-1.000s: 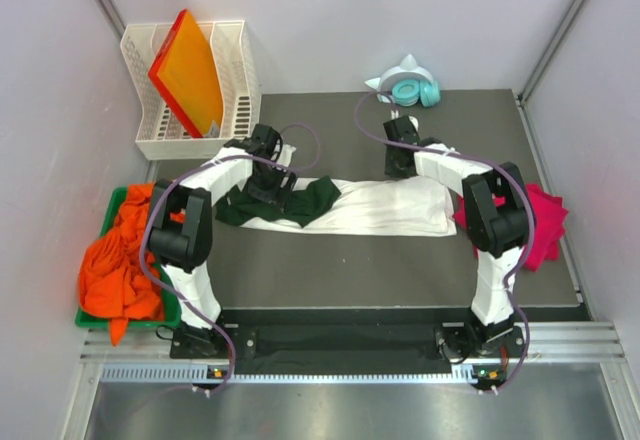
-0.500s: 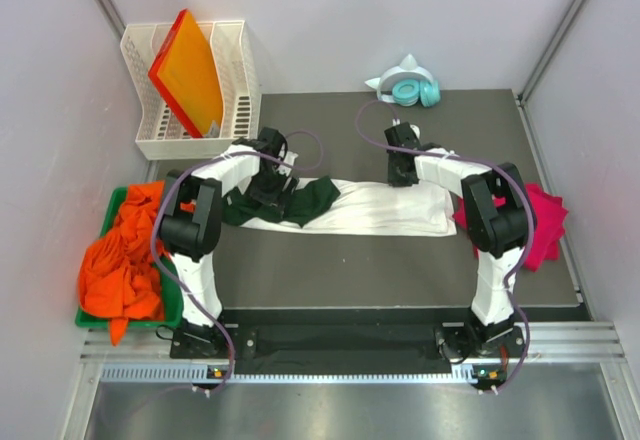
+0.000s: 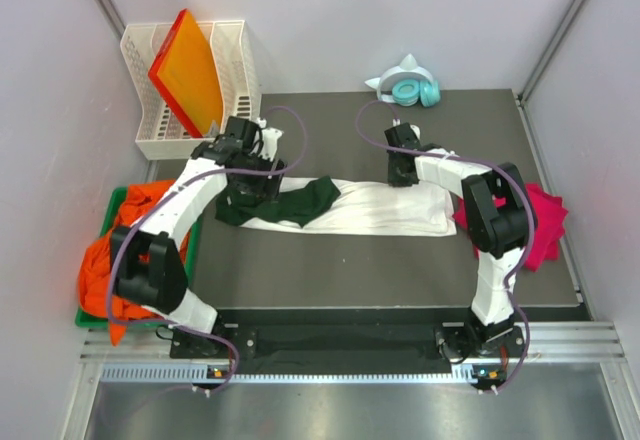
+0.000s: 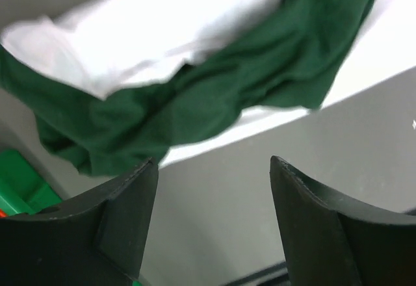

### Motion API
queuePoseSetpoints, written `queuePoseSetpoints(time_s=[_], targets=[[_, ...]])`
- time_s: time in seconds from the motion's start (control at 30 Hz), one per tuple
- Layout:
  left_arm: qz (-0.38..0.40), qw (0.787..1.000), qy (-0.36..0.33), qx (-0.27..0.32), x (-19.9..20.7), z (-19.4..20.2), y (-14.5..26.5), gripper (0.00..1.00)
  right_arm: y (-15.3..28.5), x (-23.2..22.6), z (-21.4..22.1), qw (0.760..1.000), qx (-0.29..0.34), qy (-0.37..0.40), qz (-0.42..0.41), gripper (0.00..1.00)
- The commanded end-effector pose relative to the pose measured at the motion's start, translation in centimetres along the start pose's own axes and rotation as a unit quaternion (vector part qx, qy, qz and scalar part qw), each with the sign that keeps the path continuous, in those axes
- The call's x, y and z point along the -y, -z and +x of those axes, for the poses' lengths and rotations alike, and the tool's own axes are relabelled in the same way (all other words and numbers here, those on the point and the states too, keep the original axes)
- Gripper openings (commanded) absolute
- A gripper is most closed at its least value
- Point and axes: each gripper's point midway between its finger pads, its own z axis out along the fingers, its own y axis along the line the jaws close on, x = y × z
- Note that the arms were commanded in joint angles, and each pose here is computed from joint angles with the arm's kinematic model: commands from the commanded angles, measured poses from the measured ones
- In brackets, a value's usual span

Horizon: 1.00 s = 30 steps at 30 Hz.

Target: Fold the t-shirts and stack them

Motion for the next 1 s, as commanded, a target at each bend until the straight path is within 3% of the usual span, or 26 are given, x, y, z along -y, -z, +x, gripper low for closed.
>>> queuePoseSetpoints(time_s=[0.0,0.03,0.07,0.1,0.27,0.57,0.97], targets=[[0.009,0.996,-0.005,-0.086,0.3,6.3,-1.1,0.59,0.7,1.5,0.6,1.0,-0.008,-0.003,0.021,0.11],[0.003,0.995,-0.003,-0.097,0.1,7.0,-1.4,0.46,0.7,1.4,0.5,1.0,-0.007,-0.003,0.02,0.11],[0.004,0.995,-0.001,-0.104,0.1,7.5,-1.7,0.27,0.7,1.3,0.5,1.0,-0.007,-0.005,0.019,0.11],[0.006,0.993,0.001,-0.117,0.2,8.3,-2.2,0.0,0.7,1.4,0.5,1.0,-0.007,-0.005,0.019,0.1],[-0.013,0.993,0.009,-0.121,-0.5,9.0,-3.6,0.0,0.3,1.3,0.5,1.0,-0.007,-0.01,0.022,0.08],[-0.044,0.983,0.009,-0.177,-2.3,10.6,-7.2,0.0,-0.9,2.4,3.2,0.998,-0.038,-0.006,0.043,0.08],[-0.052,0.978,0.011,-0.204,-3.2,8.8,-10.9,0.0,2.2,3.9,6.9,0.995,-0.074,-0.023,0.062,0.0]])
